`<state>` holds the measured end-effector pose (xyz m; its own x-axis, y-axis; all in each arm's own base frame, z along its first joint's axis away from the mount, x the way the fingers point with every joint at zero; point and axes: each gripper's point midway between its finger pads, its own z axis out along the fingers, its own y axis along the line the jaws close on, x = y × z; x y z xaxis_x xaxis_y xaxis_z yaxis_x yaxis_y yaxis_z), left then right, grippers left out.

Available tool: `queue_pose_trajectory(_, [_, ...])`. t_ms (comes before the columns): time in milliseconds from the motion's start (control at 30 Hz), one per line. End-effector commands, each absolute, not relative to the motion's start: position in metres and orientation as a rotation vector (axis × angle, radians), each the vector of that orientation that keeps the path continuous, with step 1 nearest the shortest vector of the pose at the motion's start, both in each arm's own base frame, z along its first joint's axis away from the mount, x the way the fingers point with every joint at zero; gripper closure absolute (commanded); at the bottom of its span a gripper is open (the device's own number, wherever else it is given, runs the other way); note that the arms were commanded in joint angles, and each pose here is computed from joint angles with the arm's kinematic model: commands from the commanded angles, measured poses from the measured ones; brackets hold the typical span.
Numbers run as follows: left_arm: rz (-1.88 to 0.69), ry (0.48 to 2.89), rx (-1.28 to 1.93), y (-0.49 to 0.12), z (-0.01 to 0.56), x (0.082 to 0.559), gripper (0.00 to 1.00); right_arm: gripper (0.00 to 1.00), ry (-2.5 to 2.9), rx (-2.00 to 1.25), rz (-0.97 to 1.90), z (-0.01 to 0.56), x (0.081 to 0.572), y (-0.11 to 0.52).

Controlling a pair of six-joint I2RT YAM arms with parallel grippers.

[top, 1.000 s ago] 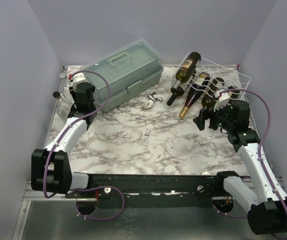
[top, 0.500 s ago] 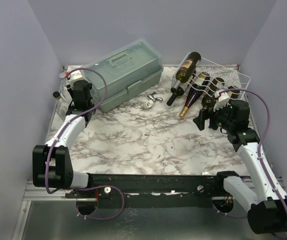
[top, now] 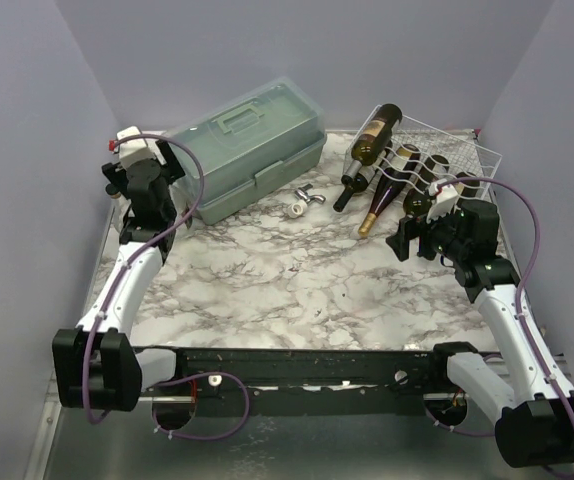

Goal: Take the wine bottle off the wine rack
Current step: Move the wine bottle to the center of the board, then pick up the wine bottle from the wine rack.

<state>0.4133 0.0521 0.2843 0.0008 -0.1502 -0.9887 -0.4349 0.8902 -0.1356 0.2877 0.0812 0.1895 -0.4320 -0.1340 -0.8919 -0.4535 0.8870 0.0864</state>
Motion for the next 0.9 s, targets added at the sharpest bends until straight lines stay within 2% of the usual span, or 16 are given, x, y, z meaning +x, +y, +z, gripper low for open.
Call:
queue_pose_trajectory(0, [0.143, 1.495, -0.455, 0.044, 0.315, 0.4, 0.04, 0.0, 1.991, -0.432, 0.361, 0.193, 0.292, 0.078])
queue_pose_trajectory(33, [0.128, 1.498, -0.449, 0.042, 0.318, 0.395, 0.01, 0.01, 1.99, -0.431, 0.362, 0.194, 0.292, 0.078])
queue_pose_trajectory(200, [-0.017, 1.518, -0.315, 0.013, 0.331, 0.372, 0.01, 0.0, 1.988, -0.438, 0.364, 0.194, 0.292, 0.079])
queue_pose_trajectory(400, [-0.311, 1.512, -0.063, -0.046, 0.338, 0.332, 0.01, 0.01, 1.988, -0.448, 0.371, 0.193, 0.29, 0.08])
queue_pose_trajectory(567, [-0.499, 1.529, 0.039, -0.079, 0.331, 0.304, 0.01, 0.01, 1.989, -0.468, 0.39, 0.191, 0.288, 0.083])
queue_pose_trajectory(867, [-0.684, 1.619, 0.139, -0.108, 0.297, 0.27, 0.01, 0.0, 1.985, -0.545, 0.47, 0.184, 0.285, 0.096])
